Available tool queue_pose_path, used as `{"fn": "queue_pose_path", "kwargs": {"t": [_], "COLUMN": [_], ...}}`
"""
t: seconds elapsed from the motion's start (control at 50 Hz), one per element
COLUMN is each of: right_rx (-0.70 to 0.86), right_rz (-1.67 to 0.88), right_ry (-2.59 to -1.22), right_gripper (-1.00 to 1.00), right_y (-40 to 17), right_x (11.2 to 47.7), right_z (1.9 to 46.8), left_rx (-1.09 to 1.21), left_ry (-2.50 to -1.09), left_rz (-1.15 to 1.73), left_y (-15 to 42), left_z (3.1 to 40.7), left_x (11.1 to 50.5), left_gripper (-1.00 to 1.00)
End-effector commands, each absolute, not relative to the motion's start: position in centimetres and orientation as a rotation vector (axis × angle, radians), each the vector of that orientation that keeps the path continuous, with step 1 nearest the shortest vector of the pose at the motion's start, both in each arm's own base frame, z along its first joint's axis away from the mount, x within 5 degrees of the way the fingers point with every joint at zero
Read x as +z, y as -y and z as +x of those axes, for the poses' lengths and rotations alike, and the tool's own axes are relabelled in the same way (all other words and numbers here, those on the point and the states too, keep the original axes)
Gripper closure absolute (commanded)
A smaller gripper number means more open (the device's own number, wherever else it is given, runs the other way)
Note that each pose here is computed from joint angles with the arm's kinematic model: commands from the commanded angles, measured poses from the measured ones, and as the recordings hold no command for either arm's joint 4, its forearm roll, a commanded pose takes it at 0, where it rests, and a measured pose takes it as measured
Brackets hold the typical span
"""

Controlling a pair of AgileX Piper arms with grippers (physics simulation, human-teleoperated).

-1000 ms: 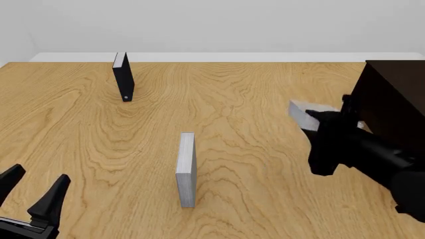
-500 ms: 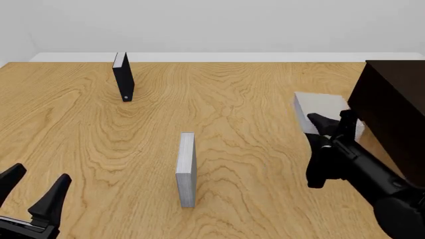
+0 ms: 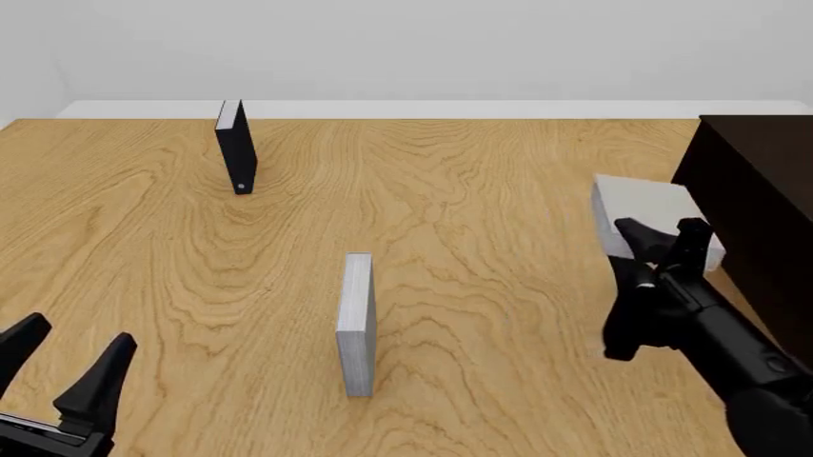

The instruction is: Pick up the book on the right and place it on the cabinet shelf.

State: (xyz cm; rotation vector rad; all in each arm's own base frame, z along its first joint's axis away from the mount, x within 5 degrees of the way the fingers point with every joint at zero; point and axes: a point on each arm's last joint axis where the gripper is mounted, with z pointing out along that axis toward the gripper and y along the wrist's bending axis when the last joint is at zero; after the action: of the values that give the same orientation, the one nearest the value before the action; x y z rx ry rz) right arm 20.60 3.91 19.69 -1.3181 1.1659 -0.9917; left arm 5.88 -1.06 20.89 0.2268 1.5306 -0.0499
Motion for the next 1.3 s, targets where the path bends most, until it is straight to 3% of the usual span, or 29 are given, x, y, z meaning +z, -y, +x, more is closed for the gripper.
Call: {"fn": "queue_pose_path", "kwargs": {"t": [0.02,0.42,1.3], "right_rx": [-1.017,-1.048,-1.122], "right_rz": [-1.246,-1.178,-1.180], "right_ry": [-1.191,-1.250,-1.329], "right_gripper": [1.00,1.00,1.00], "right_y": [-2.9,-1.4,0.5], "right_x": [20.1,20.0,16.2], "right_z": [20.6,20.6,22.1], "left_rx": [-0.054,-0.052,-0.051], "left_ry": [-1.530,-1.529,-1.533], "left_rz": [0.227,0.222,0.224], "left_y": [1.1,1.0,1.1], "left_z": [5.9,5.7,5.9], "left_x": [20.9,20.8,20.9], "left_gripper": [-1.00,-1.00,-1.00]}}
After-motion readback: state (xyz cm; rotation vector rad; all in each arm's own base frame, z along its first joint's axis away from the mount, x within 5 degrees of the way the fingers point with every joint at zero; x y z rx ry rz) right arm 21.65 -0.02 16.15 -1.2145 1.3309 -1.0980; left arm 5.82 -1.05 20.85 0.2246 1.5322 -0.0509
